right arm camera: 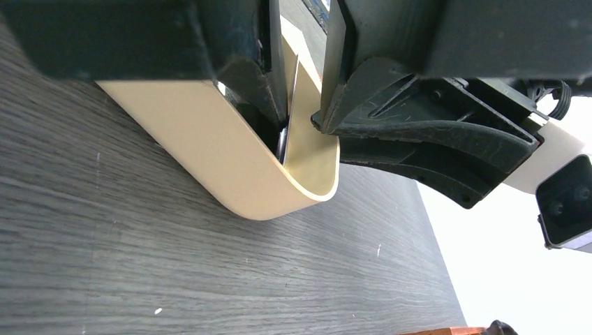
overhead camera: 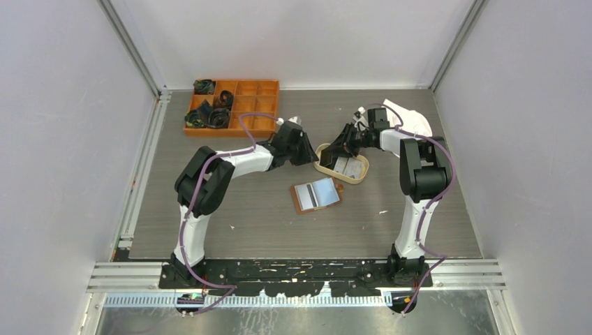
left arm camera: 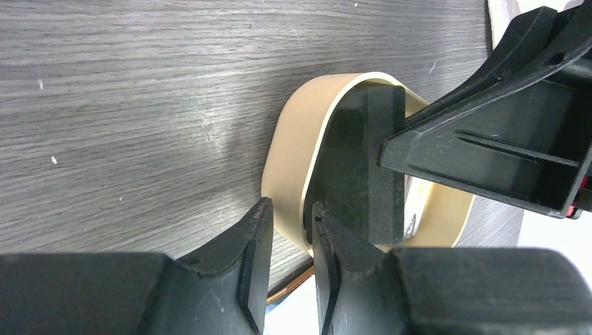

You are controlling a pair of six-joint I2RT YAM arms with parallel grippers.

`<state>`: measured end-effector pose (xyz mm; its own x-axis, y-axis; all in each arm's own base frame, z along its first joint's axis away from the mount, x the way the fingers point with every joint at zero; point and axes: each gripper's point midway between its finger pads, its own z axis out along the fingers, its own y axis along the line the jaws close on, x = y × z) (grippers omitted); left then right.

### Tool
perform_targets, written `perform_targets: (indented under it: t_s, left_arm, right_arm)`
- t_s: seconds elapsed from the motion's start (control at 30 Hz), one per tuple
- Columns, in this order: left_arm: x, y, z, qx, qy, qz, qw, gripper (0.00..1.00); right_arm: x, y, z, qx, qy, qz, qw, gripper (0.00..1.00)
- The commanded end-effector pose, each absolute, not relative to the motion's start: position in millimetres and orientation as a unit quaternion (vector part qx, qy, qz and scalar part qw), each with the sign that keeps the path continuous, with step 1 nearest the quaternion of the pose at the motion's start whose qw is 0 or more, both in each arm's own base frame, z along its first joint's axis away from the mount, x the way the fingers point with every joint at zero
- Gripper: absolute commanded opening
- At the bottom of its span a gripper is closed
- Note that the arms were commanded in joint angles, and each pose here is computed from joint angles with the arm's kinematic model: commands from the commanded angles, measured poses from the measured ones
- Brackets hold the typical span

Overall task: Put the credit cards into the card holder
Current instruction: Pick up the credit card from the storage box.

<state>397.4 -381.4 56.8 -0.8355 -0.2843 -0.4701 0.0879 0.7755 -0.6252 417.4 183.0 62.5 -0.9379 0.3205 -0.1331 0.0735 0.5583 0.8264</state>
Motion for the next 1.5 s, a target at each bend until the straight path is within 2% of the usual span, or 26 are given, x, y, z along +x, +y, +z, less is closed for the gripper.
perform_targets:
  t_s: [0.0, 0.3, 0.77, 1.0, 1.13, 1.3, 1.47]
  left_arm:
    - [401.7, -383.0, 96.5, -0.054, 0.88, -0.36, 0.306, 0.28]
    - [401.6, -379.3, 108.5, -0.047, 0.876, -0.363, 0.313, 0.28]
    - [384.2, -364.1, 146.7, 0.022, 0.865, -0.361, 0.349, 0.26]
    - [353.3, -346.2, 179.7, 0.08, 0.835, -0.381, 0.389, 0.27]
    - [332.5, -328.3, 187.1, 0.103, 0.823, -0.38, 0.409, 0.28]
    - [308.0, -304.8, 199.8, 0.129, 0.803, -0.406, 0.417, 0.33]
    - [297.0, -284.7, 199.0, 0.101, 0.788, -0.455, 0.401, 0.52]
  right_arm:
    - [420.7, 187.0, 68.3, 0.108, 0.864, 0.472, 0.138, 0.3]
    - [422.0, 182.2, 72.4, 0.115, 0.859, 0.479, 0.14, 0.27]
    - [421.2, 174.7, 58.4, 0.123, 0.874, 0.451, 0.132, 0.13]
    - [417.7, 184.8, 52.5, 0.112, 0.879, 0.448, 0.119, 0.19]
    - [417.8, 184.2, 51.0, 0.106, 0.885, 0.437, 0.122, 0.16]
    - [421.6, 168.2, 73.1, 0.098, 0.883, 0.433, 0.15, 0.06]
    - [419.4, 154.0, 95.3, 0.081, 0.879, 0.438, 0.172, 0.03]
